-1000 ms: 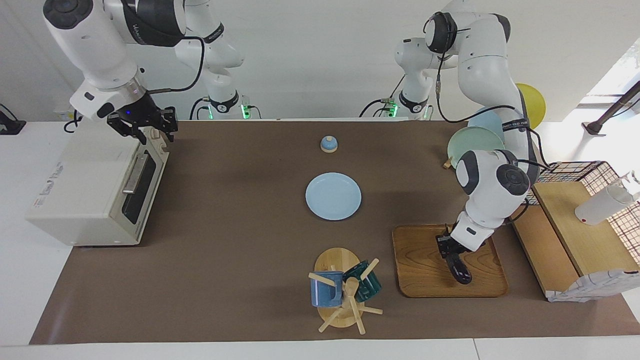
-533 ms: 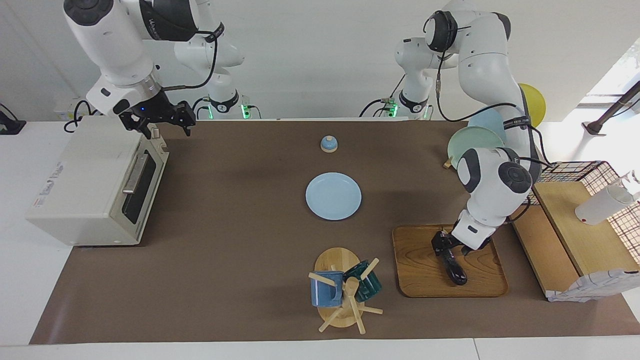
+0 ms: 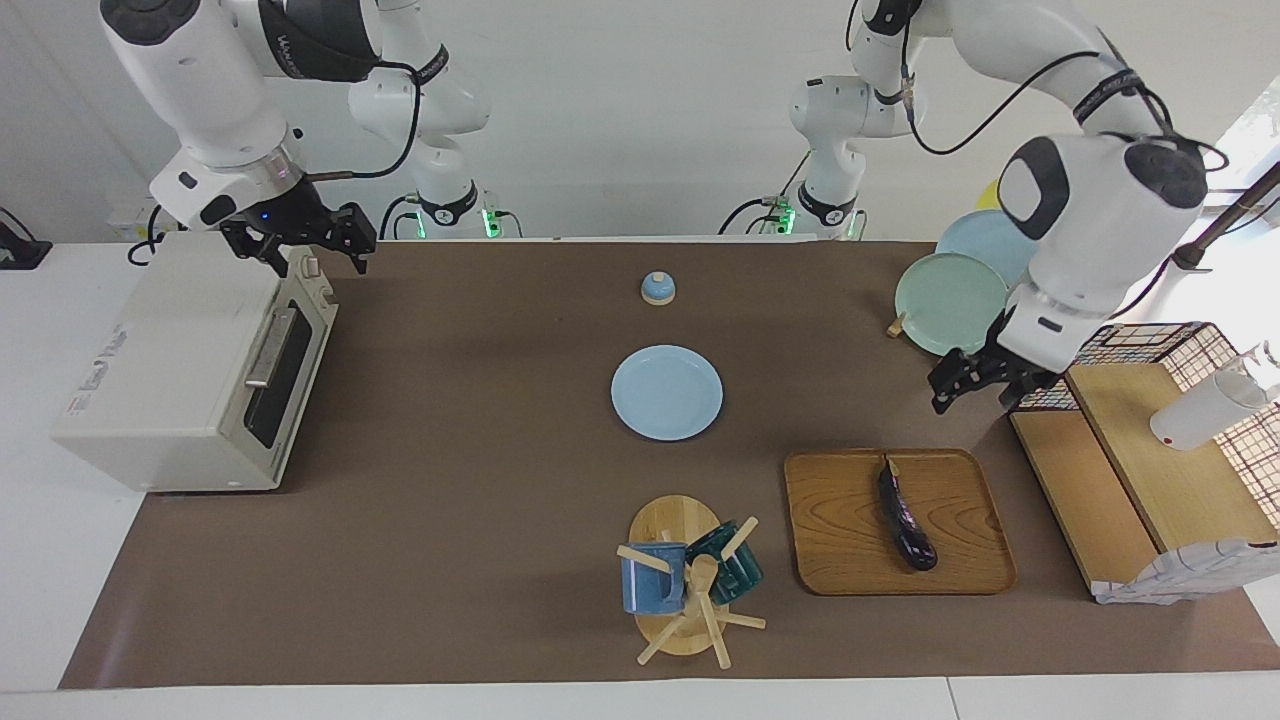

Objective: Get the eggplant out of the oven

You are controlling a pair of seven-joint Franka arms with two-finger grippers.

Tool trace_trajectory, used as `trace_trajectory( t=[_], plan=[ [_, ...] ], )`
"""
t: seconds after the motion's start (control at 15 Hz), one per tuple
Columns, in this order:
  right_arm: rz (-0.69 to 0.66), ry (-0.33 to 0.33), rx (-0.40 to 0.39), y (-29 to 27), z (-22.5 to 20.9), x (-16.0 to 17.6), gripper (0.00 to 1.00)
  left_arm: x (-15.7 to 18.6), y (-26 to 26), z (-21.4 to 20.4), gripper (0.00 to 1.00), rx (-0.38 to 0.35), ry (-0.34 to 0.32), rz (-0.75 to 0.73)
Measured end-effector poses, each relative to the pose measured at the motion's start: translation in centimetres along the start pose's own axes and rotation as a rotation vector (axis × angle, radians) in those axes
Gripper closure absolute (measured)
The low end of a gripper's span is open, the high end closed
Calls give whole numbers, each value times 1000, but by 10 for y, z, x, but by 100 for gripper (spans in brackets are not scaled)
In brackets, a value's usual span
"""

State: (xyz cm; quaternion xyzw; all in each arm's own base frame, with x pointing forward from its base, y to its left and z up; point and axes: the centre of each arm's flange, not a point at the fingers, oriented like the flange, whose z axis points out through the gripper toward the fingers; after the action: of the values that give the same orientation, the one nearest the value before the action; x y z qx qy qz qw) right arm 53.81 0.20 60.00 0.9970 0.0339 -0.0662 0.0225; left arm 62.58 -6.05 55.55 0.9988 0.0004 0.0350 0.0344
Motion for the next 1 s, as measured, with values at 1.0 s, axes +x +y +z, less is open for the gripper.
trace_trajectory(
  t=[1.0],
  plan=[
    [0,15,0,0,-8,-1,0,-104,6,-55,0,25,-152,-10]
  ],
)
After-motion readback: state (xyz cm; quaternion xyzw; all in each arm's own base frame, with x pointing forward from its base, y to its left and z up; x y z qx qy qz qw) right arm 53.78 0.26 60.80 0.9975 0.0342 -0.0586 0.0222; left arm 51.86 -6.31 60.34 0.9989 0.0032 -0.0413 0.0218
